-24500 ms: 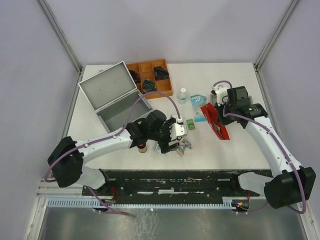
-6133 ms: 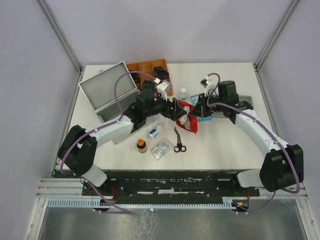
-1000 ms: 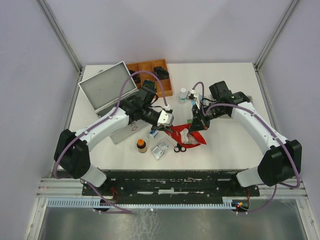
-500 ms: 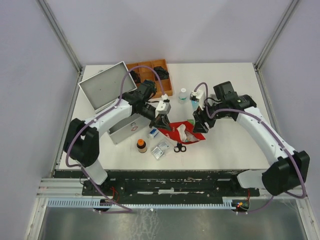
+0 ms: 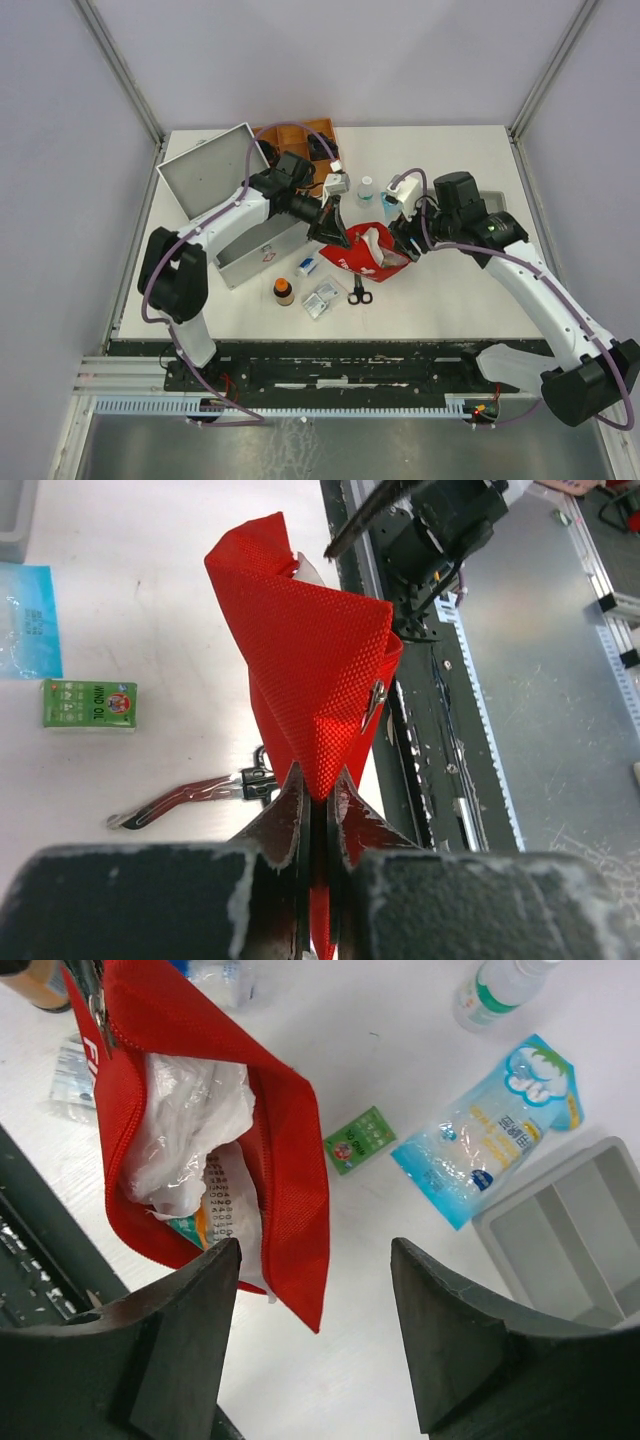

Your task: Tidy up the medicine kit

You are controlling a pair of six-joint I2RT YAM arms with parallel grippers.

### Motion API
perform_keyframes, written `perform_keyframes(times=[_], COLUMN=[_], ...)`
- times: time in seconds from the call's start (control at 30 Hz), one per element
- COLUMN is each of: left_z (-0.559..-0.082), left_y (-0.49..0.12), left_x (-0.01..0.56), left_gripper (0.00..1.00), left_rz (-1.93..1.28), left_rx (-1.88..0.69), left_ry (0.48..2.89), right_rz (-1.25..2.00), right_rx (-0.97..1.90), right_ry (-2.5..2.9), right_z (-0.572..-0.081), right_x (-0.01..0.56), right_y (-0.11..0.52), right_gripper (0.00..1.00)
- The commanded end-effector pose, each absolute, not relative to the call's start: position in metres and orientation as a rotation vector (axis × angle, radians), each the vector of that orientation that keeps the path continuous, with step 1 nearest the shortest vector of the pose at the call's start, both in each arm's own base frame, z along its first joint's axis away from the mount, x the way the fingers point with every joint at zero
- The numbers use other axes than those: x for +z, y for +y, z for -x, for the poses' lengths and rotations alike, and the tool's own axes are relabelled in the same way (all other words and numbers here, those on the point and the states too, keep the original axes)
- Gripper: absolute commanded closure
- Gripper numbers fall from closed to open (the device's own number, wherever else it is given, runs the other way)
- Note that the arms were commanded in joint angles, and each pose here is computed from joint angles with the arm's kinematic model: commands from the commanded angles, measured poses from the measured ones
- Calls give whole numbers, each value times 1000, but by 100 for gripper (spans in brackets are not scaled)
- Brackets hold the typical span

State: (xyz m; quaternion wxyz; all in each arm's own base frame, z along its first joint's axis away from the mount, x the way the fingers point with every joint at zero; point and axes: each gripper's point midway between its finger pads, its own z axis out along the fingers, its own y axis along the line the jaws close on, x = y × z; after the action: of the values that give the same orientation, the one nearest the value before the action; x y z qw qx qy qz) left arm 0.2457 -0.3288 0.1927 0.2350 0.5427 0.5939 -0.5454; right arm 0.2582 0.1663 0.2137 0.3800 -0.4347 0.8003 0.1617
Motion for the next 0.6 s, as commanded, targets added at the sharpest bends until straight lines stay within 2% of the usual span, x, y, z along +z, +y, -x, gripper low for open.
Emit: perform_keyframes(times=[0.0,0.17,0.4,0.57], left_z=[-254,-258,-253,-251], left_y=[-338,-338,-338,-338], left_x=[230,236,236,237], left_gripper=[97,97,97,97], left_rz=[-1362,-1305,-1310,-1316], left_rx=[-1497,-1472,-1509,-1516], left_ry=[1658,1683,1678,1671], right_rz=[1046,1077,1054,1062], right_rx=[278,201,64,11], right_ry=[1988,1983,1946,1921], right_z=[-280,-282,-297,-303], right_x=[224,218,219,218], right_y=[166,170,170,171], right_gripper=[30,30,41,44])
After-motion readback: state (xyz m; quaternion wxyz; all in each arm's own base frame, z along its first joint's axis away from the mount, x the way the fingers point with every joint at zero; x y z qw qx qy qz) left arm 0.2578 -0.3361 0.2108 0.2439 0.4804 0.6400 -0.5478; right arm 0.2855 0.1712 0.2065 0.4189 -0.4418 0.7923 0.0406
